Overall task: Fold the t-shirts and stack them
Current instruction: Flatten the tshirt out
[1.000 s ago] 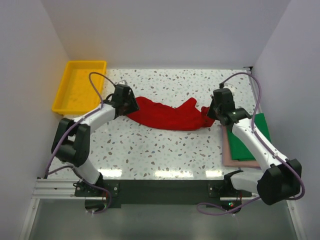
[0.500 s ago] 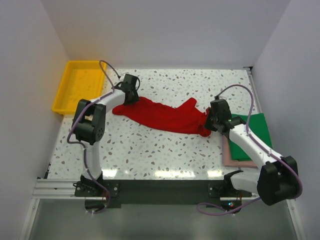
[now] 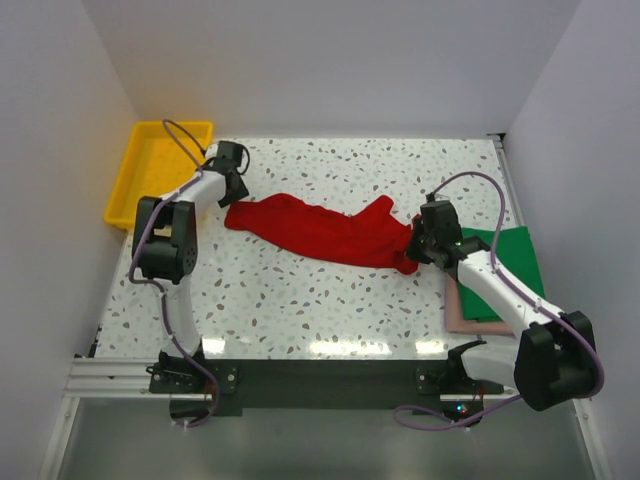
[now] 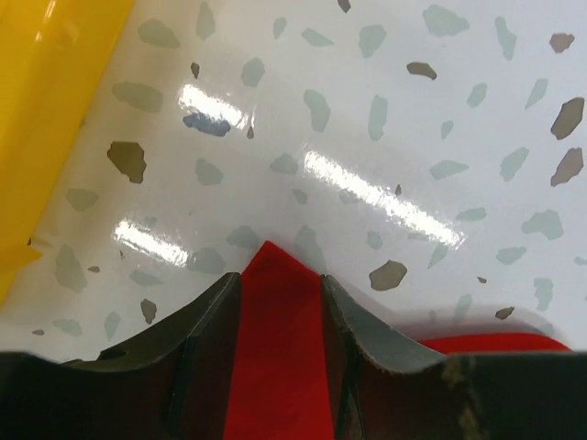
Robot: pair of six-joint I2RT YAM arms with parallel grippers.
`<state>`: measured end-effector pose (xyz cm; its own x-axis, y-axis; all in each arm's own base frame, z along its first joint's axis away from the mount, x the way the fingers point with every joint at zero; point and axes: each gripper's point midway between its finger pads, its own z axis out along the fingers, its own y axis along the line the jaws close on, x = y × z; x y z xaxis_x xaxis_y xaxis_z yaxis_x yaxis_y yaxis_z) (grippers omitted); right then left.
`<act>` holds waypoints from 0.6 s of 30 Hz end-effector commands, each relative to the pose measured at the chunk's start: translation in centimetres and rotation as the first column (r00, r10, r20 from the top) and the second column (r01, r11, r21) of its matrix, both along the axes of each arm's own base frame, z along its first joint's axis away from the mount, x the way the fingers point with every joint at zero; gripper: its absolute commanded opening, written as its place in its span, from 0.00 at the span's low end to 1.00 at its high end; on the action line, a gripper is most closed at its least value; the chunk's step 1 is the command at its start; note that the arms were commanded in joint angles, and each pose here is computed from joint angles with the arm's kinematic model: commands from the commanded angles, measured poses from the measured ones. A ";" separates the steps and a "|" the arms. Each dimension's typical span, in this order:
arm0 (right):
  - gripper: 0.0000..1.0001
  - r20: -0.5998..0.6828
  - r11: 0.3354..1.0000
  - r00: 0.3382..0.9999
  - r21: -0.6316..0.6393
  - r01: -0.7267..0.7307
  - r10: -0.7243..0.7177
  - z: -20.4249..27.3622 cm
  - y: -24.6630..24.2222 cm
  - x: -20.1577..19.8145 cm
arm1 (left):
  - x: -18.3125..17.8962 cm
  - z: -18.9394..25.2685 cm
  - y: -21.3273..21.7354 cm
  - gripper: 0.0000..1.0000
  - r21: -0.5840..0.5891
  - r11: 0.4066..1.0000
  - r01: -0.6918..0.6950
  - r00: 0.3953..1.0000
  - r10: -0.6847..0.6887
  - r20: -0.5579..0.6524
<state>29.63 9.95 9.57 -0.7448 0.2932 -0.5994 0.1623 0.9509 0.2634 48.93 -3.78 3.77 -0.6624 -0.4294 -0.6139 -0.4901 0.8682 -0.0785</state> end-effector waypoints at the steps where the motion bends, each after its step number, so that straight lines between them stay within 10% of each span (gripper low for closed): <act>1: 0.06 0.032 1.000 0.999 0.026 -0.018 0.017 0.3 0.6 0.5 | 1.6 0.6 0.2 0.44 0.023 1.000 0.004 1.000 -0.004 0.014; 12: 0.06 0.034 1.000 0.999 0.021 -0.023 0.023 0.4 0.5 0.4 | 1.8 -1.6 -0.5 0.35 -0.007 1.000 0.023 0.999 -0.023 -0.032; 18: 0.06 0.035 0.999 0.999 0.026 -0.023 0.022 0.5 0.7 0.6 | 1.1 -1.9 -0.8 0.00 -0.024 0.999 0.039 0.998 -0.040 -0.045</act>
